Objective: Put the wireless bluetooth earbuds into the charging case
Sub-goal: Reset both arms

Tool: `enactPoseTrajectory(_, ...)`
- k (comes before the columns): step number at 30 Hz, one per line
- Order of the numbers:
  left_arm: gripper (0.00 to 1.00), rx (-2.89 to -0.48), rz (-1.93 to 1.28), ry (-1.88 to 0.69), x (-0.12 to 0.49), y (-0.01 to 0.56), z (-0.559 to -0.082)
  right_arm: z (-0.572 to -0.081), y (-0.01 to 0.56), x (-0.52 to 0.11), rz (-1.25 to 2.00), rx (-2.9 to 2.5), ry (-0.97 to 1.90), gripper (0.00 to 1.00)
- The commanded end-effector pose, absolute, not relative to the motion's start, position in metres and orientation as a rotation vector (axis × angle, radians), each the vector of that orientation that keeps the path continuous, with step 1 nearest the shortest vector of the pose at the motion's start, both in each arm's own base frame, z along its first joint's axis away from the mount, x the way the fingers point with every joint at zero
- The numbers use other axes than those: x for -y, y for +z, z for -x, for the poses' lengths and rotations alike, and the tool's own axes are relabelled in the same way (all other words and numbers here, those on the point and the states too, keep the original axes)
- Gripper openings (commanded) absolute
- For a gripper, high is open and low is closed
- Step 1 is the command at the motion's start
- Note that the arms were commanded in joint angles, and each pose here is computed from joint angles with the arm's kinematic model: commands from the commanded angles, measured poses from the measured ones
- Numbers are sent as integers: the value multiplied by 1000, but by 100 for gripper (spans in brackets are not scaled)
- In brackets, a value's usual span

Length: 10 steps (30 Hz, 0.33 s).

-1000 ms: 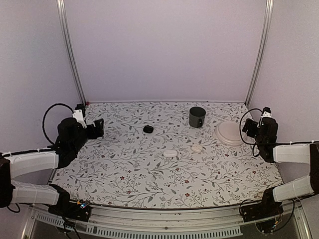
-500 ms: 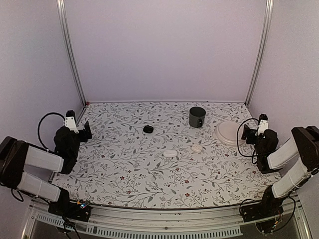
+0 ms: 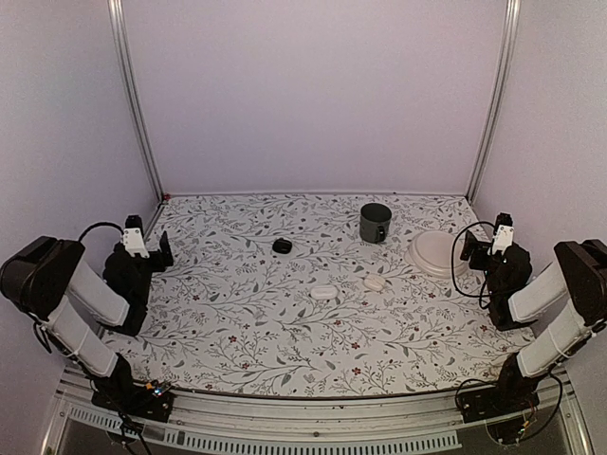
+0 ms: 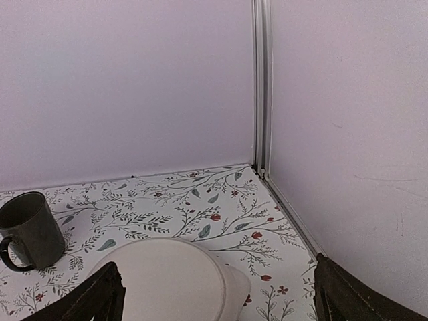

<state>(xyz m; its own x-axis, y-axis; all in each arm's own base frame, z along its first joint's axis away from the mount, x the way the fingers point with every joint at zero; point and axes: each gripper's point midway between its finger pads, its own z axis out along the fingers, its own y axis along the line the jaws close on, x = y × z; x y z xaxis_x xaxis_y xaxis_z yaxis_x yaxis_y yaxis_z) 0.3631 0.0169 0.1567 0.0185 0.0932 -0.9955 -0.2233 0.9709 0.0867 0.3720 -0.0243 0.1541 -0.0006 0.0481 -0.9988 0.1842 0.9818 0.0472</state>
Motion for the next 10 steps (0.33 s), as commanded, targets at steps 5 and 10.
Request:
enactPoseTrajectory(5,96,-1530,127,251,-23,162,-371,-374,159,23,-169,-1549,-100,99)
enactPoseTrajectory(10,96,-1531,127,250,-23,161,-371,-374,159,23,-168,-1550,-98,99)
